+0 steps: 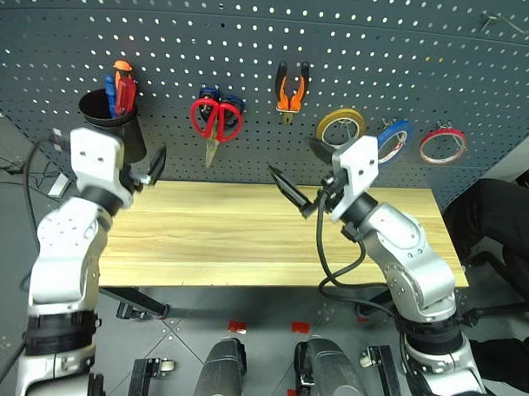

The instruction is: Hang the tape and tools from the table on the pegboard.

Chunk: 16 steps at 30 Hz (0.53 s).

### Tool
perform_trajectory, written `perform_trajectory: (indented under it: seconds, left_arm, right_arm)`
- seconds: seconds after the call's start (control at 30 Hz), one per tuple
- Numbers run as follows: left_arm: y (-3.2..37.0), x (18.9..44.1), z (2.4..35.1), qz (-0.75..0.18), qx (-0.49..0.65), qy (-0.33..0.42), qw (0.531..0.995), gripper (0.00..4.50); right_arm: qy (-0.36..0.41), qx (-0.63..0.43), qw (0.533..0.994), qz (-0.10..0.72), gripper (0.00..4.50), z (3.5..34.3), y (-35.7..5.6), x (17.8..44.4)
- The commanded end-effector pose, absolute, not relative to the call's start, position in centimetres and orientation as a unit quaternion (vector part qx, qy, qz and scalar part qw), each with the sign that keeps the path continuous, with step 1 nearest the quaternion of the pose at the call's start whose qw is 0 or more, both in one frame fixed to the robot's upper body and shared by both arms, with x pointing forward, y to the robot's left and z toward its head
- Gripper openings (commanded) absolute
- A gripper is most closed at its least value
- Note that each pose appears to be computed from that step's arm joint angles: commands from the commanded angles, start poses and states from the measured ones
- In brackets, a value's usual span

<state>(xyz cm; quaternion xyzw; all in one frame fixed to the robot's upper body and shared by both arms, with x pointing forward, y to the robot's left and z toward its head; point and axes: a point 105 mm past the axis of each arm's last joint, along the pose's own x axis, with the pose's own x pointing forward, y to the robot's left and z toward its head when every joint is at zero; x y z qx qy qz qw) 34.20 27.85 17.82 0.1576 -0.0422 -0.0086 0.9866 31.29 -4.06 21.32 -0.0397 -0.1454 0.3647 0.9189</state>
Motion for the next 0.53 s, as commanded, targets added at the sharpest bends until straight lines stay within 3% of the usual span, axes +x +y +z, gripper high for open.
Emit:
perform_trajectory:
  seconds: [0.03, 0.23, 0.53]
  left_arm:
    - [29.5, 33.8, 17.3, 0.05, 0.144, -0.032, 0.988, 3.91]
    - [30.4, 33.9, 15.6, 0.069, 0.109, -0.022, 0.991, 3.91]
    - [29.4, 34.7, 14.1, 0.05, 0.095, -0.018, 0.994, 3.91]
  right_arm:
    - [-0.164, -0.044, 0.944, 0.282, 4.5, 20.7, -6.7, 32.4]
    - [-0.101, -0.052, 0.982, 0.149, 4.5, 16.1, -12.2, 35.2]
    - [-0.059, -0.078, 0.994, 0.049, 4.5, 12.5, -17.7, 37.1]
